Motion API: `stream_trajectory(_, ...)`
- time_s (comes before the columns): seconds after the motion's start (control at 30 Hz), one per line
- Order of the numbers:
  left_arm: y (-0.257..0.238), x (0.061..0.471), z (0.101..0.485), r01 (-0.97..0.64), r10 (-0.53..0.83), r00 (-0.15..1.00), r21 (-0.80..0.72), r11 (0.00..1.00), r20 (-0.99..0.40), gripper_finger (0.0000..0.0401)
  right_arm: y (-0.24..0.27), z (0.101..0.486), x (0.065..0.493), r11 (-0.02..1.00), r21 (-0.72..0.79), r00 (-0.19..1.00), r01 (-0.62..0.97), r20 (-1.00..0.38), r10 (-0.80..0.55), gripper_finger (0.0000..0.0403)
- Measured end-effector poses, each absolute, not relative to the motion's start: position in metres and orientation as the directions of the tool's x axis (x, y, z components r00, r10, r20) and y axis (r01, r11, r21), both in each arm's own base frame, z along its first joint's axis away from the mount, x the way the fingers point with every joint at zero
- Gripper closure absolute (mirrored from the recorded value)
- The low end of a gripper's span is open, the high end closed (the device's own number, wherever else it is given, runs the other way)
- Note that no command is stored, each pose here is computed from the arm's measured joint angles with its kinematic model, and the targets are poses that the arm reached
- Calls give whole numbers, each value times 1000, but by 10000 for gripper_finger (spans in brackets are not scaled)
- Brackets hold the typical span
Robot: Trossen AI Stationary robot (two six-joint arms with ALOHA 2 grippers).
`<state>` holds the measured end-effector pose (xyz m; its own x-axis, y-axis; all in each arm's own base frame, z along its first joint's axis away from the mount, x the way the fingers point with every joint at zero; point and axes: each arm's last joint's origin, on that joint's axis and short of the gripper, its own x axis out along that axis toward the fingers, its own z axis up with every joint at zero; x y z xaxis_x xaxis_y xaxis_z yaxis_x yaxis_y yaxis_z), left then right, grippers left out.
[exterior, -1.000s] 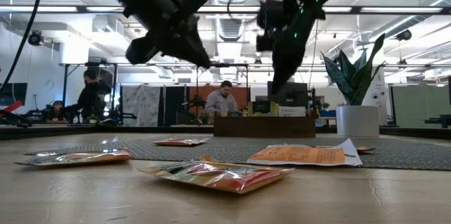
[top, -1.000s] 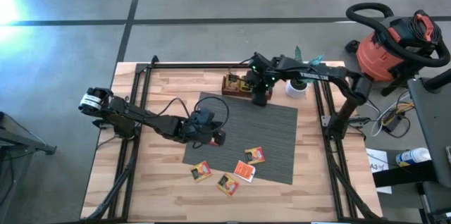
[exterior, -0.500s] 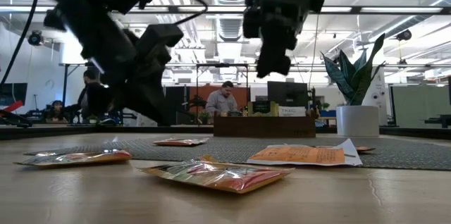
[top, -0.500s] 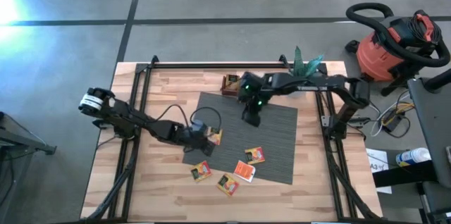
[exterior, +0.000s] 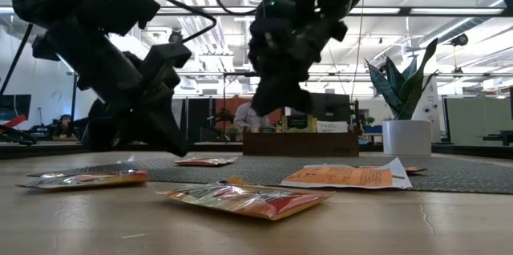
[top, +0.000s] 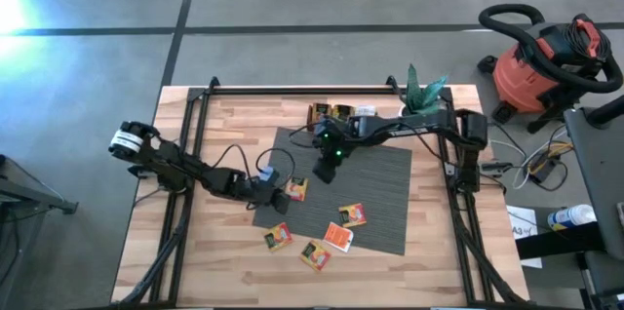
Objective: Pick & Place Tea
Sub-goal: Put the orange tea bag into the left section of the wooden organizer
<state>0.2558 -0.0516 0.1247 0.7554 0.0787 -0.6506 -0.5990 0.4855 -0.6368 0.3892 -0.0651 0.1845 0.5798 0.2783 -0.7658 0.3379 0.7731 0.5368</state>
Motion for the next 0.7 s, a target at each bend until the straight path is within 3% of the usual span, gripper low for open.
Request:
stream_trajectory(0.37,-39,256,113,-645,125,729,-614,455,-673,401,-66,137,400,733,529,497,427,-815,298,275)
stream_trajectory(0.7,-37,257,113,-650,131,724,-605,460,-678,401,-71,145,405,735,545,553,404,-785,279,255)
